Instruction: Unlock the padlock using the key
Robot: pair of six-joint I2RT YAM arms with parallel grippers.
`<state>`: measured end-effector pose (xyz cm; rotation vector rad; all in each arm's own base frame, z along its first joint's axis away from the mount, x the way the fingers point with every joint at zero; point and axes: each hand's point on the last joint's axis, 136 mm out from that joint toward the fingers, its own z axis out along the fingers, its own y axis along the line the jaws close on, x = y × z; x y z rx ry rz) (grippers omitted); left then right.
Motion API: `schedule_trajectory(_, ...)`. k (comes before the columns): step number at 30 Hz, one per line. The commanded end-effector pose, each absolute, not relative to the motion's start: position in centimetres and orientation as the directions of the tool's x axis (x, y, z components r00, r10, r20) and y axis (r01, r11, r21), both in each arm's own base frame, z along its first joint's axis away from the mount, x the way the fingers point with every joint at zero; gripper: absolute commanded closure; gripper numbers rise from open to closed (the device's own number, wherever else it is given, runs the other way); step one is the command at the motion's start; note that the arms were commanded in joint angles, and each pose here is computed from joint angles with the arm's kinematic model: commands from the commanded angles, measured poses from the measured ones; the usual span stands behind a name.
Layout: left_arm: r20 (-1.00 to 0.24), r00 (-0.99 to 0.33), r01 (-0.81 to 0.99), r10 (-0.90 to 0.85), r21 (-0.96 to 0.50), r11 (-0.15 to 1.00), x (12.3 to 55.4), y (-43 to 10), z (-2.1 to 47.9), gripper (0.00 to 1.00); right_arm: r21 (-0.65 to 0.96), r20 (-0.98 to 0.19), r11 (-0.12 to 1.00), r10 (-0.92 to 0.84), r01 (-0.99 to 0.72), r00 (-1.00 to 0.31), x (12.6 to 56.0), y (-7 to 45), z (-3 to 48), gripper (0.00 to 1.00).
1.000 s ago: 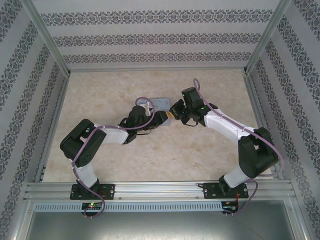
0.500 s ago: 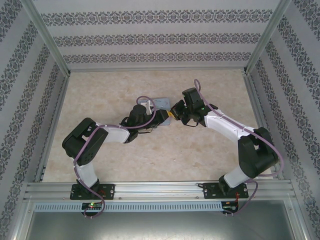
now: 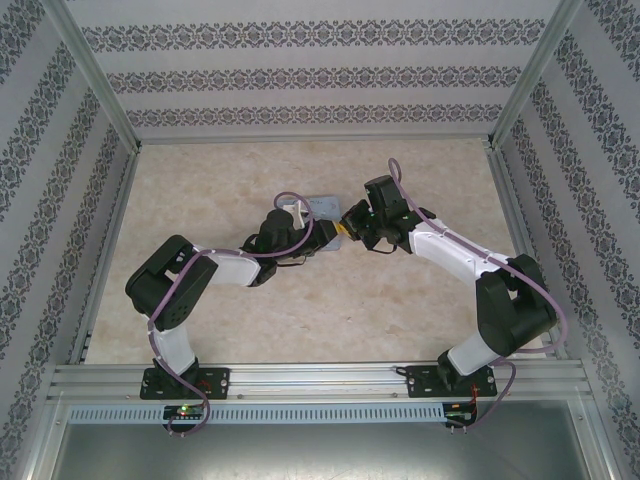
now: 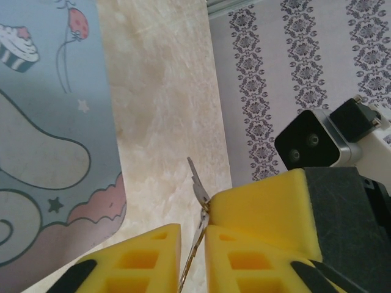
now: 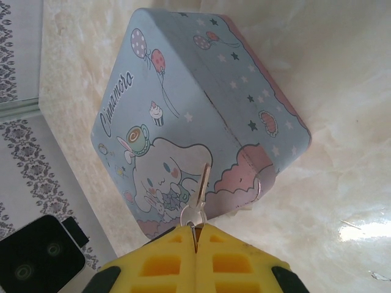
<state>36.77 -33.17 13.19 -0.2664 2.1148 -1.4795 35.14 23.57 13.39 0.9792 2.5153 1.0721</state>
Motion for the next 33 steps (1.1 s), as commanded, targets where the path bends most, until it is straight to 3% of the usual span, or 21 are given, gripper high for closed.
schedule_trajectory(1, -0.341, -0.827, 0.188, -0.447, -0.917, 0.352, 36.8, -34.2, 14.2, 0.84, 0.719, 0.052, 0.497, 0.659, 0.486, -0.751, 34.9, 23.7, 13.7, 1.0)
schedule_trajectory(7, -0.339, -0.829, 0.184, -0.445, -0.917, 0.355, 36.8, -34.2, 14.0, 0.88, 0.719, 0.051, 0.497, 0.66, 0.486, -0.75, 34.9, 23.7, 13.7, 1.0)
schedule_trajectory(13, -0.338, -0.833, 0.184, -0.438, -0.916, 0.357, 36.6, -34.3, 13.9, 1.0, 0.719, 0.05, 0.496, 0.661, 0.486, -0.749, 34.9, 23.7, 13.7, 1.0)
schedule_trajectory(17, -0.334, -0.839, 0.183, -0.43, -0.917, 0.355, 36.5, -34.4, 13.9, 1.0, 0.722, 0.045, 0.494, 0.666, 0.485, -0.745, 35.0, 23.4, 13.9, 1.0)
schedule_trajectory(22, -0.355, -0.845, 0.214, -0.4, -0.91, 0.356, 36.0, -34.5, 14.9, 1.0, 0.728, -0.009, 0.506, 0.682, 0.463, -0.732, 35.3, 21.5, 15.1, 0.62)
schedule_trajectory(29, -0.434, -0.864, 0.324, -0.254, -0.867, 0.378, 34.7, -35.2, 17.1, 1.0, 0.73, -0.131, 0.56, 0.677, 0.391, -0.724, 34.7, 17.1, 16.0, 0.32)
schedule_trajectory(33, -0.473, -0.869, 0.395, -0.144, -0.839, 0.374, 34.0, -35.6, 18.2, 1.0, 0.758, -0.218, 0.585, 0.643, 0.287, -0.734, 34.9, 15.5, 16.5, 0.24)
